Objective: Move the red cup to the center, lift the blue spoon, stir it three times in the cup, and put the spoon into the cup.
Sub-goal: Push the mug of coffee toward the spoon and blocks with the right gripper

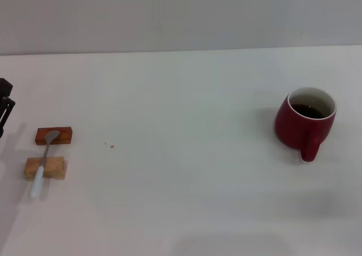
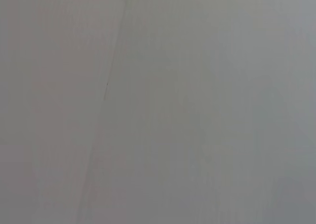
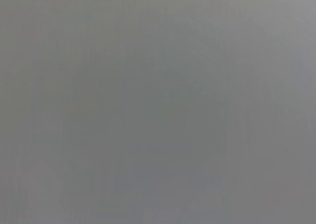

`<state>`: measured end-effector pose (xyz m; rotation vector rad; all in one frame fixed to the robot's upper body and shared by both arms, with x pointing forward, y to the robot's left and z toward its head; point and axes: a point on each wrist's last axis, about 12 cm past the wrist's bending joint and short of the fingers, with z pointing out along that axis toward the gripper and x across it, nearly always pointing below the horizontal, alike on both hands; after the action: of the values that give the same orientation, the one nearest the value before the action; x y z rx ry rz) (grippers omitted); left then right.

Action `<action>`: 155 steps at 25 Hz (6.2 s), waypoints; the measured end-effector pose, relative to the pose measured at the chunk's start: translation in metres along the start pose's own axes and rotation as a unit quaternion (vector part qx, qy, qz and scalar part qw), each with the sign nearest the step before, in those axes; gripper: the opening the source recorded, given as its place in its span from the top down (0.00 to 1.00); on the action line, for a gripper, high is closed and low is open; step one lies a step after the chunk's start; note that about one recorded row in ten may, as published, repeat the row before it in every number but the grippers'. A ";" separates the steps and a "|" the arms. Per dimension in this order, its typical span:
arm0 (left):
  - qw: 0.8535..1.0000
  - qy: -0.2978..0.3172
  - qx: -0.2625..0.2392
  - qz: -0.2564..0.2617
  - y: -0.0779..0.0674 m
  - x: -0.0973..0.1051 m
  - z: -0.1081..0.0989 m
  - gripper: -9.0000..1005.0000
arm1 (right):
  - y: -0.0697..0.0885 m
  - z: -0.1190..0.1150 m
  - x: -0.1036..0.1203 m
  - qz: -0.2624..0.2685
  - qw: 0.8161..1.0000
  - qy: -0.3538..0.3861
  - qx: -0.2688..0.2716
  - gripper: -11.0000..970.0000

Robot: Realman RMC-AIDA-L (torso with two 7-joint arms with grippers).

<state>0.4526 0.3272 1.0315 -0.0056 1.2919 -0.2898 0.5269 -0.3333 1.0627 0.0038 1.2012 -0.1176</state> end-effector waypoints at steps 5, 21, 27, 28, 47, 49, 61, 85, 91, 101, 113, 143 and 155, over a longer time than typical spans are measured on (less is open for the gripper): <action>1.000 0.001 -0.001 0.000 0.000 0.000 -0.001 0.18 | 0.000 0.002 0.000 0.000 1.000 0.001 -0.001 0.60; 1.000 0.003 -0.003 0.000 0.001 0.000 -0.003 0.18 | -0.007 0.009 0.002 0.042 0.999 0.014 0.003 0.61; 1.000 0.002 -0.004 -0.001 0.001 0.000 -0.002 0.18 | -0.035 0.029 0.004 0.122 0.990 0.072 -0.016 0.62; 1.000 0.002 -0.004 -0.001 0.001 0.000 -0.001 0.18 | -0.039 0.034 0.005 0.131 0.987 0.090 -0.024 0.62; 1.000 0.004 -0.003 -0.002 0.000 0.001 0.006 0.18 | -0.059 0.069 0.011 0.121 0.961 0.234 -0.086 0.84; 1.000 0.005 -0.001 -0.002 0.000 0.002 0.009 0.18 | -0.056 0.072 0.012 0.116 0.957 0.247 -0.100 0.86; 1.000 0.011 0.002 -0.003 -0.001 0.004 0.017 0.18 | -0.045 0.078 0.021 0.066 0.930 0.323 -0.161 0.97; 1.000 0.004 0.005 -0.003 -0.002 0.002 0.018 0.18 | -0.019 0.061 0.032 0.022 0.895 0.365 -0.255 0.99; 1.000 0.004 0.006 -0.003 -0.002 0.002 0.018 0.18 | -0.009 0.062 0.033 0.014 0.888 0.366 -0.276 0.99; 1.000 0.005 0.005 -0.003 -0.002 0.003 0.018 0.18 | 0.002 0.064 0.033 0.006 0.881 0.367 -0.298 0.99; 1.000 0.010 0.004 -0.003 -0.002 0.003 0.018 0.18 | 0.012 0.062 0.034 0.008 0.875 0.368 -0.316 0.99; 1.000 0.012 0.004 -0.004 -0.002 0.004 0.015 0.18 | 0.084 0.057 0.030 0.007 0.829 0.344 -0.441 0.99; 1.000 0.010 0.009 -0.009 -0.003 0.004 0.019 0.18 | 0.108 0.056 0.029 0.001 0.814 0.340 -0.472 0.97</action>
<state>0.4710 0.3202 1.0341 0.0013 1.3087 -0.3180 0.5990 -0.2326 1.0499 -0.8977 1.8682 0.5442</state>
